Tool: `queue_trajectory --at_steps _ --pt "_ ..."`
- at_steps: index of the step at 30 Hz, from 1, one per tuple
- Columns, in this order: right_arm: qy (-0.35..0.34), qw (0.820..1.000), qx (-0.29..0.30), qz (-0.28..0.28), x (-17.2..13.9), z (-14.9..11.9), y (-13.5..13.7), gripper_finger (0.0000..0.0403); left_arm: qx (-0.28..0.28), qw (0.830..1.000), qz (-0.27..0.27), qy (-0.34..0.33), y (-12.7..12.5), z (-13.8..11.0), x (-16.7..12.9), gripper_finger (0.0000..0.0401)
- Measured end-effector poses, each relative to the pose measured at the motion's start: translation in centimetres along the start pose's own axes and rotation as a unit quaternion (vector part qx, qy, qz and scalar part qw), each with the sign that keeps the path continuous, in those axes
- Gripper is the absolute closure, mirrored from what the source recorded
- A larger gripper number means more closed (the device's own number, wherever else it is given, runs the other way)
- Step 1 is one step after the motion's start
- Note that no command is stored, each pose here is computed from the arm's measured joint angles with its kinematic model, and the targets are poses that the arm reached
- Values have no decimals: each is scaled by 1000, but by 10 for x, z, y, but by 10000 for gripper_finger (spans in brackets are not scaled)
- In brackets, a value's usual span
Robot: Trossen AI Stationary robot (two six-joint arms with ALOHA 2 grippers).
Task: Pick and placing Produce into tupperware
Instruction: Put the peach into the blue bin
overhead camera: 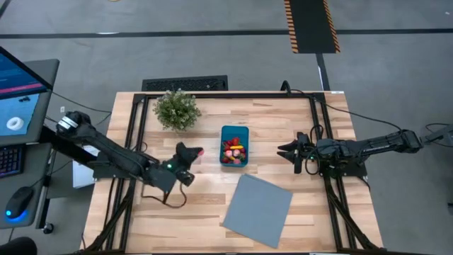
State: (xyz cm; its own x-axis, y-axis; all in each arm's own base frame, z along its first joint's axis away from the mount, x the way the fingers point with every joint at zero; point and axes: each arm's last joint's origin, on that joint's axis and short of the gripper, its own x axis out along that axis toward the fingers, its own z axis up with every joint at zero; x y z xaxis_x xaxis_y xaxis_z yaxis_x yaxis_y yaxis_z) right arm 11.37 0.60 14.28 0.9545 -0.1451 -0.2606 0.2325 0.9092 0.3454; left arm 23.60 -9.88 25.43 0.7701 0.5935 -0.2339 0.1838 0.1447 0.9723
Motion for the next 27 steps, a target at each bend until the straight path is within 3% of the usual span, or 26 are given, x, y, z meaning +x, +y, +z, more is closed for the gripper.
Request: queue_trajectory --at_steps 3,5,10,15,18,22,24,27 --pt "0 1000 0 0 0 0 0 244 123 991 4 57 -17 7 9 297" --pt "0 1000 0 0 0 0 0 244 173 983 -5 69 -29 13 15 296" --pt "0 1000 0 0 0 0 0 244 228 970 -27 77 -57 24 30 298" --pt "0 1000 0 0 0 0 0 244 235 968 -32 83 -66 27 34 300" --pt "0 1000 0 0 0 0 0 244 170 981 -13 89 -60 28 33 301" --pt "0 1000 0 0 0 0 0 244 19 991 46 122 -39 24 29 301" --pt "0 1000 0 0 0 0 0 244 -82 987 67 120 -27 20 26 302" --pt "0 1000 0 0 0 0 0 244 -242 963 77 91 -12 11 20 302"
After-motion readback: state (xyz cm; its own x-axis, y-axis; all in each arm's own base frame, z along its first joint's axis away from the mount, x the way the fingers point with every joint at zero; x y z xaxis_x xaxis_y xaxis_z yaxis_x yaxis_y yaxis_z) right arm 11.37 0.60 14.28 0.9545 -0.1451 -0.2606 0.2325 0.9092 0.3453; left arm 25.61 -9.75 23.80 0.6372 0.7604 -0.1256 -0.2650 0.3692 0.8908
